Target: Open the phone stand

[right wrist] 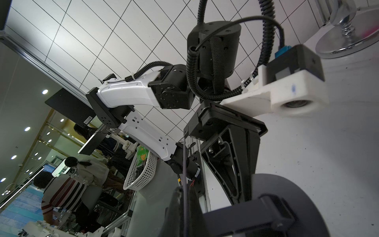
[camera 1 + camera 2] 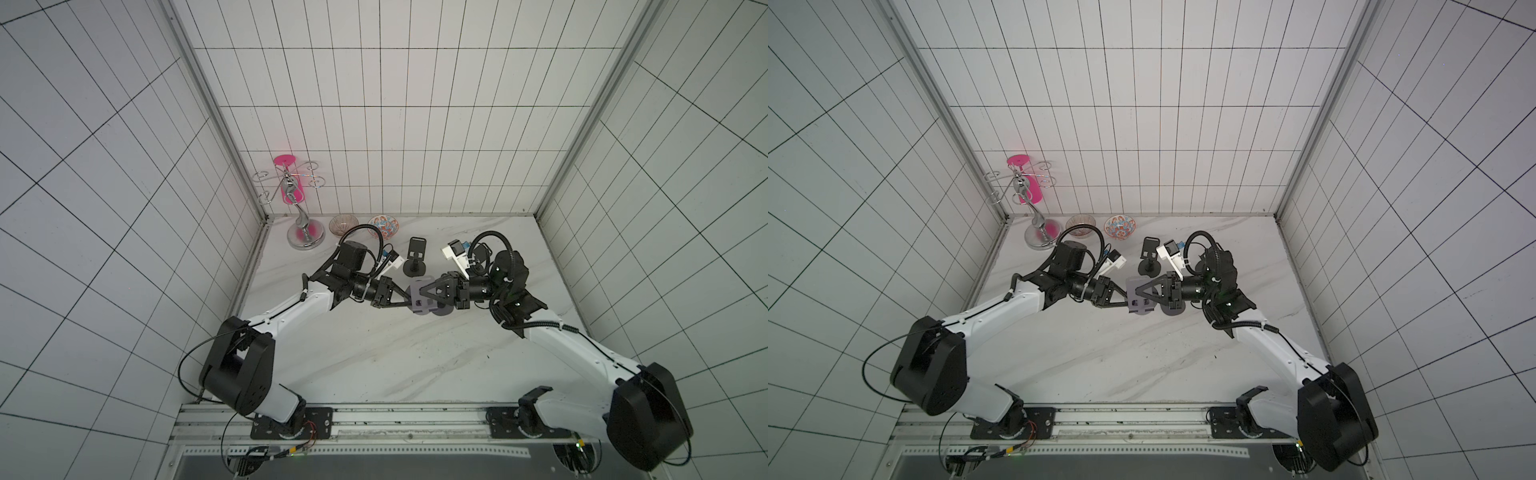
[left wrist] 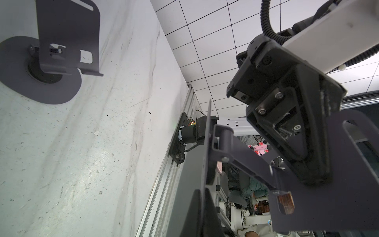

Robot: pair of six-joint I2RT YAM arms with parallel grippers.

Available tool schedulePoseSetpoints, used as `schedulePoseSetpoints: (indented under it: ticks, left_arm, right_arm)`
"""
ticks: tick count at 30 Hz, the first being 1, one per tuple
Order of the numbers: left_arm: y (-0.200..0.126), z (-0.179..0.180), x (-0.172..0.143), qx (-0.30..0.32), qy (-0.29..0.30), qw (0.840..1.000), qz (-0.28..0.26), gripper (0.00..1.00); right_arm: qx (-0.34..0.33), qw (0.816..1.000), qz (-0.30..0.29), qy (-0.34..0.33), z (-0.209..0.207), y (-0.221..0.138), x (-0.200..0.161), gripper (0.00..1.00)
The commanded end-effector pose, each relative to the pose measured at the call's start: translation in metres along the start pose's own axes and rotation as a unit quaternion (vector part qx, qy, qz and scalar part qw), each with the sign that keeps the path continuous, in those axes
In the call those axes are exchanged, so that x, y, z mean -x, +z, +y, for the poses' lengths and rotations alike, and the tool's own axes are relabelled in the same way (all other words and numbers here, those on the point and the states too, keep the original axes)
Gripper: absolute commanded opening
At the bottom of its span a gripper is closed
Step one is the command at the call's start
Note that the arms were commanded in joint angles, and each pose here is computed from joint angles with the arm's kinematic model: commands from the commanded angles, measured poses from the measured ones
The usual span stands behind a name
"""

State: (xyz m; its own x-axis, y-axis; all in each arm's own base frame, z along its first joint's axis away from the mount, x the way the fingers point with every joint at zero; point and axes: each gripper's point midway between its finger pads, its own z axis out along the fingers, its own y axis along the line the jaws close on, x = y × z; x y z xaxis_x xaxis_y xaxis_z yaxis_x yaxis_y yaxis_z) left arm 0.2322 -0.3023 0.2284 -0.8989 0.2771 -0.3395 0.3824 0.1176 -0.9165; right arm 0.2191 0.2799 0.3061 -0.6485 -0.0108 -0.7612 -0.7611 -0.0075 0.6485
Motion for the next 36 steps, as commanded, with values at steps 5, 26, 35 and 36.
schedulePoseSetpoints:
  ticks: [5, 26, 35, 36]
  left_arm:
    - [0.003, 0.018, -0.010, 0.012, -0.050, 0.999, 0.007, 0.00]
    - [0.001, 0.027, -0.015, 0.011, -0.055, 0.998, -0.004, 0.00]
    - [-0.004, -0.005, 0.013, -0.016, -0.016, 0.999, -0.028, 0.11]
    - [-0.004, -0.007, 0.014, -0.018, -0.012, 0.999, -0.029, 0.13]
  right_arm:
    - [-0.003, 0.991, -0.074, -0.113, 0.019, -0.006, 0.027, 0.00]
    - [0.009, 0.979, -0.131, -0.156, 0.036, -0.006, 0.066, 0.00]
    - [0.060, 0.984, -0.133, -0.102, 0.031, -0.001, 0.061, 0.00]
    - [0.062, 0.984, -0.131, -0.099, 0.031, 0.000, 0.061, 0.00]
